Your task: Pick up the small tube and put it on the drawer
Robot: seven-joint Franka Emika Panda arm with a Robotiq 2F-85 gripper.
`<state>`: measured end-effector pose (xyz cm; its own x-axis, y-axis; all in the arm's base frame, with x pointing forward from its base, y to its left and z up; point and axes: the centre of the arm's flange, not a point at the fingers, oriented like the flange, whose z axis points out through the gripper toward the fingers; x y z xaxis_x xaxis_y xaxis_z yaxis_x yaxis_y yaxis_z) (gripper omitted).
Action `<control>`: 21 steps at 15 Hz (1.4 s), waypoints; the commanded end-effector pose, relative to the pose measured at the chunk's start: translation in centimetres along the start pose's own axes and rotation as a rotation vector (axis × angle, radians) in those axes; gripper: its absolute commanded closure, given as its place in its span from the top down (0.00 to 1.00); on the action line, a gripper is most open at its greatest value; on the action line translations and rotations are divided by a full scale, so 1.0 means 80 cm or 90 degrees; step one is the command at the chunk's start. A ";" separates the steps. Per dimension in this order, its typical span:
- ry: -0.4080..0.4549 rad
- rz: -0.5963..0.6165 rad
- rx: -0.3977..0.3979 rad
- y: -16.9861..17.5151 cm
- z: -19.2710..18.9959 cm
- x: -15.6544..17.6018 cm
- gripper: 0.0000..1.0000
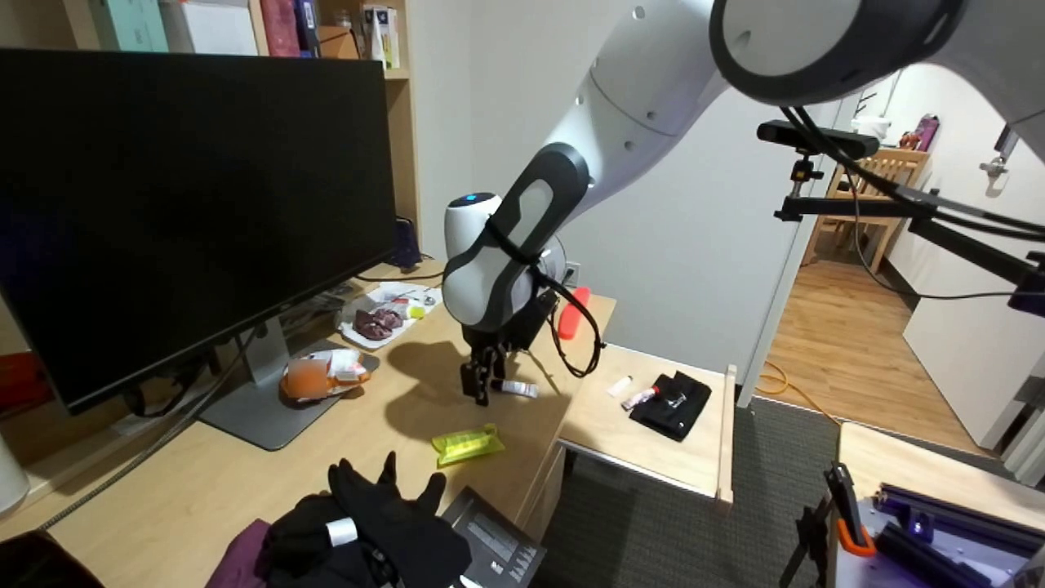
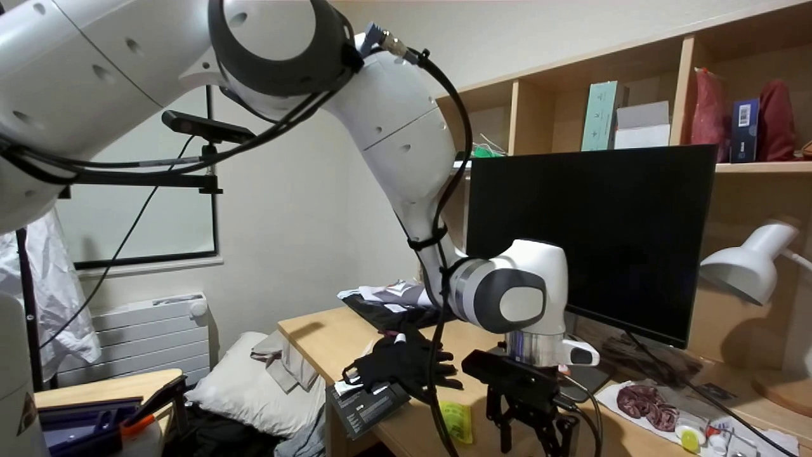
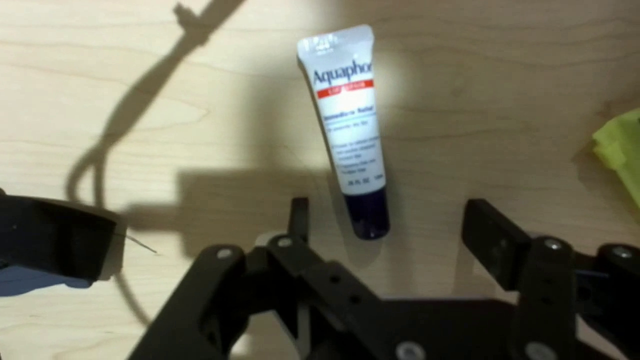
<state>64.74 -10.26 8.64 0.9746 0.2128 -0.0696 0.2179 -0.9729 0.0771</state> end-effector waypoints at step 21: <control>-0.205 -0.195 -0.128 0.116 0.024 -0.169 0.19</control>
<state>53.44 -22.33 8.33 0.8049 0.4170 -0.4221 0.5293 -0.8262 0.1930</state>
